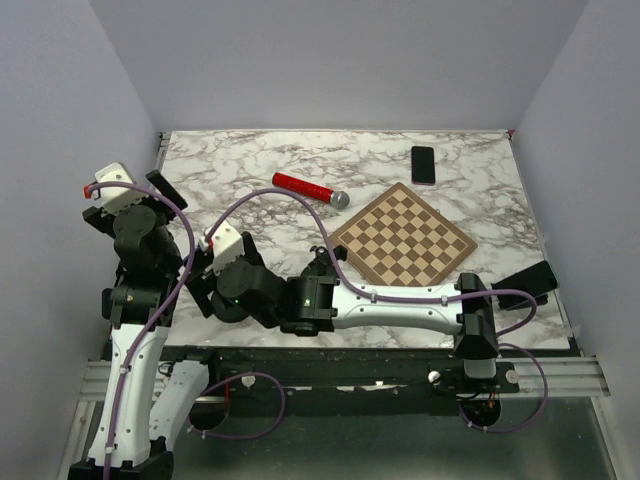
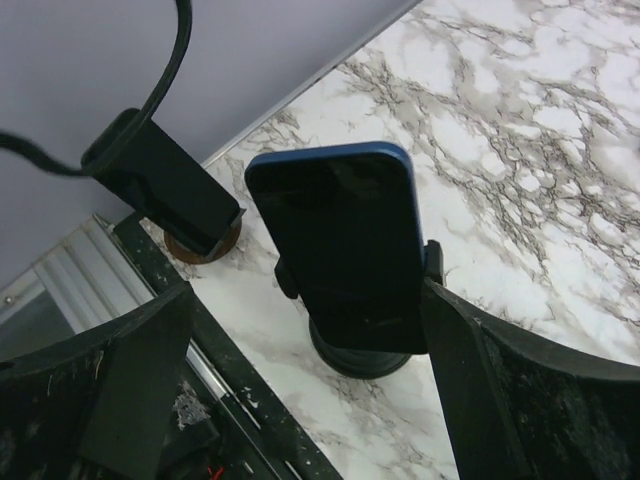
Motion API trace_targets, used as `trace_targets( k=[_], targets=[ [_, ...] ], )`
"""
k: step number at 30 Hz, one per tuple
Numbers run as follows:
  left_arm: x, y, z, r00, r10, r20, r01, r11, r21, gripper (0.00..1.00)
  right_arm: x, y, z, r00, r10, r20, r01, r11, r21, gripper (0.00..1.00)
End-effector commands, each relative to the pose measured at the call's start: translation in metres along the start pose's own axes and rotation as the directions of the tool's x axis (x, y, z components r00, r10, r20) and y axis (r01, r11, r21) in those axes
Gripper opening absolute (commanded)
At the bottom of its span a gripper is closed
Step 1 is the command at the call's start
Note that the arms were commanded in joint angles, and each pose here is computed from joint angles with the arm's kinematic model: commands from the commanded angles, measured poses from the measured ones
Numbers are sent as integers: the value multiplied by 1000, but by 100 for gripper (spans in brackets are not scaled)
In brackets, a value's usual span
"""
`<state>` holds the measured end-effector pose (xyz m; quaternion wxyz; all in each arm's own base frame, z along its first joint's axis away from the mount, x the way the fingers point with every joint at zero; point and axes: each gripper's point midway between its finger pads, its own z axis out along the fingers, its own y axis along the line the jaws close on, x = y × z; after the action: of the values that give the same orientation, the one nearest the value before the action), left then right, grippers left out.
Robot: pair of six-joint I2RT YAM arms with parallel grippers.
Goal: Remove the phone from the phone stand
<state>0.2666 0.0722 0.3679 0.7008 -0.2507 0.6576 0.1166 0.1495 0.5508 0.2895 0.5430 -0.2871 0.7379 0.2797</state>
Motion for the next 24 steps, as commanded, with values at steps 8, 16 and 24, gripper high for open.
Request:
trace_targets(
  k=[8,16,24],
  targets=[
    [-6,17,0,999,-47,2,47,996,-77,99,5,0,17,996,-74,44,68,990,124,100],
    [-14,45,-8,996,-76,46,84,974,-211,98,2,-5,29,990,-89,110,67,980,188,100],
    [-17,60,-11,994,-80,77,99,952,-288,99,13,-2,43,986,-125,107,101,972,210,100]
  ],
)
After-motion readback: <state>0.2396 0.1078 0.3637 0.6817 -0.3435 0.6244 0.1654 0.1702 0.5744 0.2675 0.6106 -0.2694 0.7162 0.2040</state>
